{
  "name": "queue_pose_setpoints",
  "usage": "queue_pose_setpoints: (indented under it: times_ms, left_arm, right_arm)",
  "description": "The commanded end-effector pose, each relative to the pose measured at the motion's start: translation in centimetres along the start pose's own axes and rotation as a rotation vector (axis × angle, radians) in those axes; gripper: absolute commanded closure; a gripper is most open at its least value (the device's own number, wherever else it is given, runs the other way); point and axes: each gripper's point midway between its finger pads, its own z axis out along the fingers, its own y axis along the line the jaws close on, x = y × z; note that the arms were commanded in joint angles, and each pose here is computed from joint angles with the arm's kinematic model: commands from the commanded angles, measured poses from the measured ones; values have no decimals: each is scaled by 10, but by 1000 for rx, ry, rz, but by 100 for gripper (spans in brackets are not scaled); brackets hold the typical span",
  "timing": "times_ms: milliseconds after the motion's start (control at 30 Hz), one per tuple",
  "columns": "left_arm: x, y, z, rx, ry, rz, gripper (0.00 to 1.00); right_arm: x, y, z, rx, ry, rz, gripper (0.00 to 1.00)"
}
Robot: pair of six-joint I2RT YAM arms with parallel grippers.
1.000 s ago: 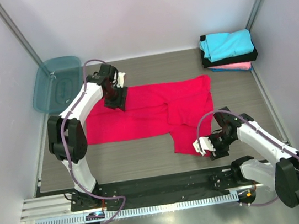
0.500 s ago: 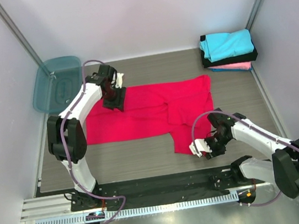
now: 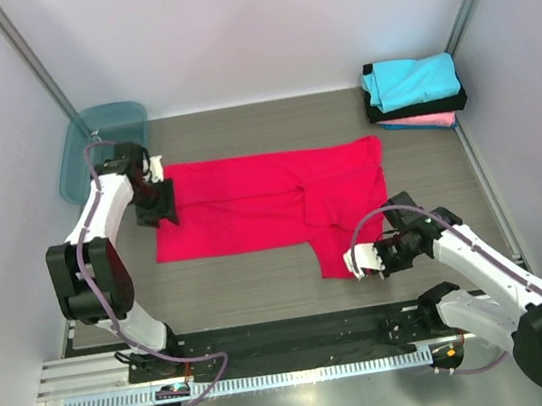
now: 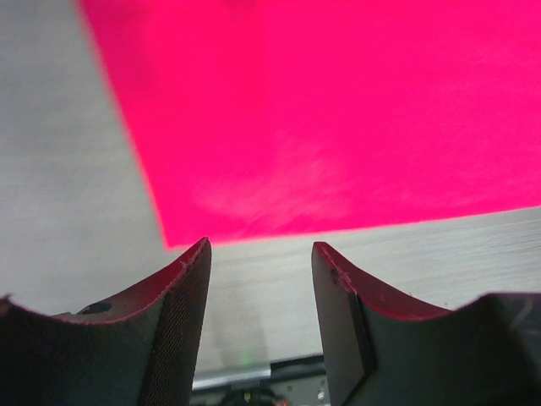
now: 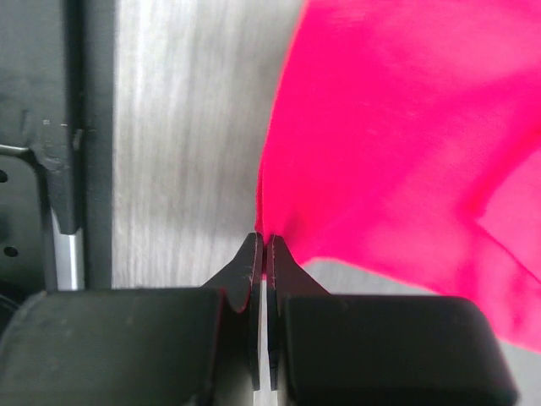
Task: Fold and stack the t-shirts
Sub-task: Fold the tshirt
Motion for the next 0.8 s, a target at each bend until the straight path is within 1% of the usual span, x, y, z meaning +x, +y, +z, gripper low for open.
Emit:
queue_pose_setpoints:
  times_ms: [0,33,167,267,367,533,767]
  left_arm:
    - [31,2,-9,42,79,-8,47]
    - [36,13,-4,35,107,-20,46]
    - [47,27,16,36,179,-41,47]
    - [49,38,30,35,219,-46,53]
    - [59,52,34,6,249,-40,54]
    - [70,72,36,-13,264,-77,54]
    - [78,74,46,-16,291,-96,55]
  right_arm:
    - [-5,-12,-22,77,25,67,99]
    - [-6,-15,-25,92,32,77,99]
    - [-1,-24,-30,121,67,122,99]
    - [-2,-33,-33,137,75,143,99]
    - [-2,-39,-34,142,83,154,99]
    - [-4,-43,-32,152,72,166,99]
    - [-6,-43,-29,143,71,164,99]
